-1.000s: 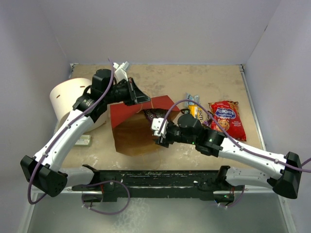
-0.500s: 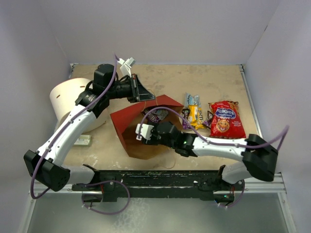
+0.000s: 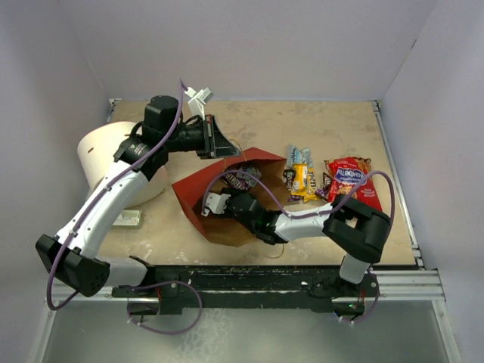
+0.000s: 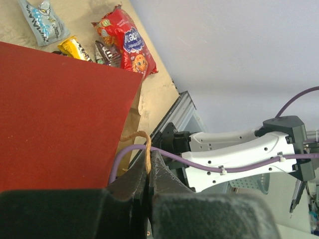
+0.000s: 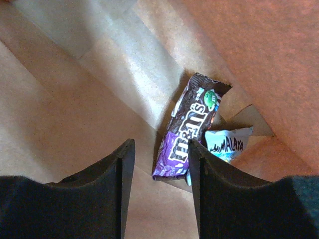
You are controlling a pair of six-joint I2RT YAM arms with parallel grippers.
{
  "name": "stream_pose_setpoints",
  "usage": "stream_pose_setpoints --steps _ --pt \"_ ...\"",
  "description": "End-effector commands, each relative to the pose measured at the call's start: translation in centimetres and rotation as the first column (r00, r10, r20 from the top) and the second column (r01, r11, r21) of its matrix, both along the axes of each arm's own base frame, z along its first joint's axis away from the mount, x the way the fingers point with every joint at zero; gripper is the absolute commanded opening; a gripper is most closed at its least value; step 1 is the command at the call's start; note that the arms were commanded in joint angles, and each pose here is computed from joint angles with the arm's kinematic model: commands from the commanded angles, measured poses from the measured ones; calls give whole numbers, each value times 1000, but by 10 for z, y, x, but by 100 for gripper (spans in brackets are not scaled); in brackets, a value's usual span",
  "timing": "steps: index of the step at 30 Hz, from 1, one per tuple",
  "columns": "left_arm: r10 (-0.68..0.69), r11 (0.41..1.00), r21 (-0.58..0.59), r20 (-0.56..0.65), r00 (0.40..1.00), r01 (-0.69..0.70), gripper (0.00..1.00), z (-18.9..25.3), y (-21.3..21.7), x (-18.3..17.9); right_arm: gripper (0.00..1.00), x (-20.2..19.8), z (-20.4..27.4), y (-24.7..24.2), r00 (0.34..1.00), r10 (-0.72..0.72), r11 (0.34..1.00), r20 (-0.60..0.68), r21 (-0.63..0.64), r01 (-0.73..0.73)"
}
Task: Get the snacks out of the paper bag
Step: Take out the snack from the paper bag.
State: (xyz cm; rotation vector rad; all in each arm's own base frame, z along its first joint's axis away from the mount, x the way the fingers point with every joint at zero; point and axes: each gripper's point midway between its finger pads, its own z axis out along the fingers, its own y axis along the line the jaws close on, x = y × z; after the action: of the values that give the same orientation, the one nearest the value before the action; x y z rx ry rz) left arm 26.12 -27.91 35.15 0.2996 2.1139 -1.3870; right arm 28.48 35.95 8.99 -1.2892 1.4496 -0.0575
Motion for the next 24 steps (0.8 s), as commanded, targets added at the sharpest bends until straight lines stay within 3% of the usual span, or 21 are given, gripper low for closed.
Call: stream_pose_setpoints --steps 1,11,19,24 --pt "-20 1000 -14 95 995 21 0 21 2 0 49 20 17 -7 995 -41 998 91 48 37" --pt "-64 997 -25 119 991 67 0 29 -2 -7 61 50 -3 -16 989 -95 994 117 -40 100" --pt "-123 991 -41 133 983 129 0 32 -12 -15 61 72 -10 -8 982 -149 989 118 19 148" --pt "-140 989 -37 137 981 146 0 33 -14 -17 61 95 -14 -10 966 -252 960 57 137 242"
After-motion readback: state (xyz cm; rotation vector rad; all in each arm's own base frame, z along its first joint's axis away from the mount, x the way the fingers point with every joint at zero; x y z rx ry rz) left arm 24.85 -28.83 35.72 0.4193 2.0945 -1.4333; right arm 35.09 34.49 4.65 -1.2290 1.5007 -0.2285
